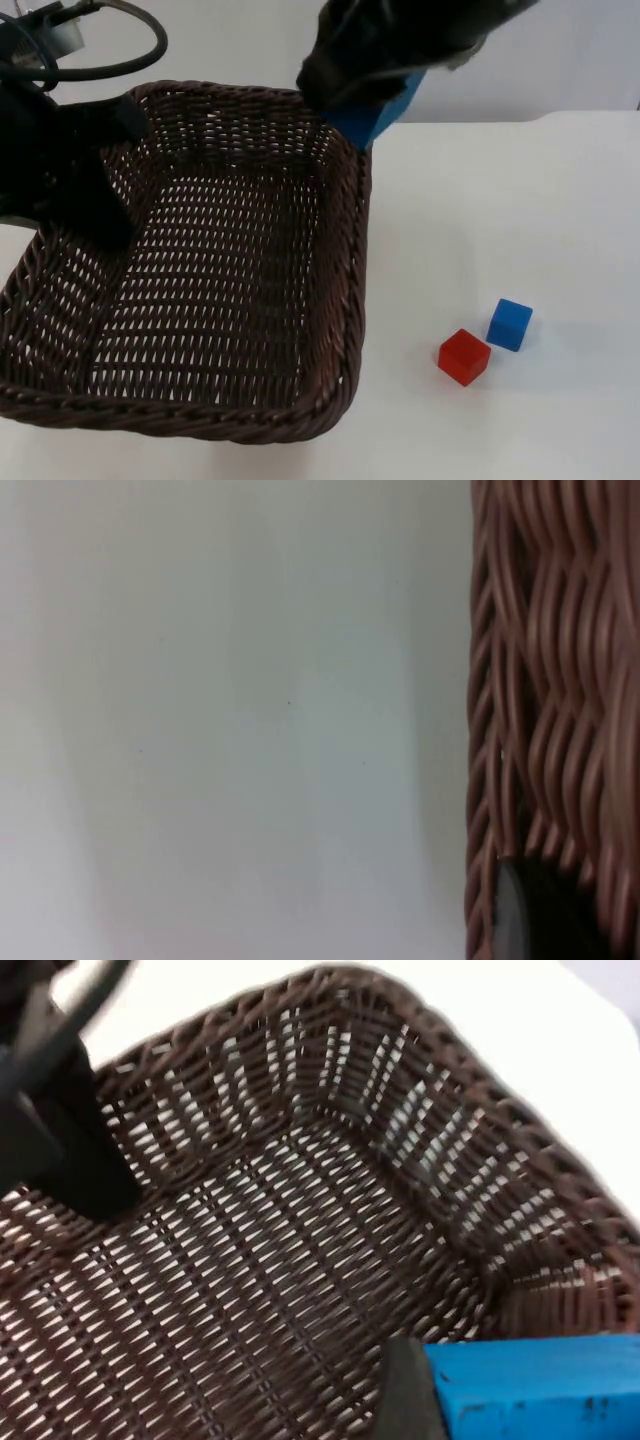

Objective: Pick up the basket with the left hand and place the largest block into the basket with the right hand.

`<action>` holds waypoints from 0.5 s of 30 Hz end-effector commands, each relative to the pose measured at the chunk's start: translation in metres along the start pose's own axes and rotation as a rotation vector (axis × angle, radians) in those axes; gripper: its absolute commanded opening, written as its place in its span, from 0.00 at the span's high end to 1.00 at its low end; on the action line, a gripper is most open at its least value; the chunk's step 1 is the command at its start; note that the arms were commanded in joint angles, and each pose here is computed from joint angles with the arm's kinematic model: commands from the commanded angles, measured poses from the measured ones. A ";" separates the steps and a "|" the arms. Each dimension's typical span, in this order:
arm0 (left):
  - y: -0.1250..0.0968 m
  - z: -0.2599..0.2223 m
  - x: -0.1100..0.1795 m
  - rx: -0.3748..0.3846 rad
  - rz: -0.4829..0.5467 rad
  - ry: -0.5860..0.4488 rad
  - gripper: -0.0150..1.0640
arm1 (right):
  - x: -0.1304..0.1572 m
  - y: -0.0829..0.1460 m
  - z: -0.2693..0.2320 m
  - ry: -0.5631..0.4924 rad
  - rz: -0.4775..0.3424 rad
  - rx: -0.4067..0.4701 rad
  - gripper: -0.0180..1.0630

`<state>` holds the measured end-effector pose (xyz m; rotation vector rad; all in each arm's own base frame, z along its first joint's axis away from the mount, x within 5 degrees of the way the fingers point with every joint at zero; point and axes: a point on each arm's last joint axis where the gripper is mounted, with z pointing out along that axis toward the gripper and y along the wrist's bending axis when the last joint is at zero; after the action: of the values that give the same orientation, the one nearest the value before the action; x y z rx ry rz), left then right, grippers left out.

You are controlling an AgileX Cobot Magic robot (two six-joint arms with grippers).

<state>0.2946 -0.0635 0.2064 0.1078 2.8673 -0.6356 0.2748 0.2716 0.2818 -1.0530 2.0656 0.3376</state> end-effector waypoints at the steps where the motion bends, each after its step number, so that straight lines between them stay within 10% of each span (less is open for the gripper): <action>1: -0.005 -0.005 -0.001 0.023 -0.012 -0.021 0.99 | -0.004 0.001 0.007 -0.045 0.010 0.000 0.98; 15: -0.005 -0.005 -0.001 0.021 -0.012 -0.026 0.99 | -0.013 0.006 0.051 -0.006 0.048 -0.037 0.98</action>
<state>0.2949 -0.0635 0.2065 0.1064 2.8644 -0.6335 0.3028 0.3062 0.2539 -1.0142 2.1032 0.3951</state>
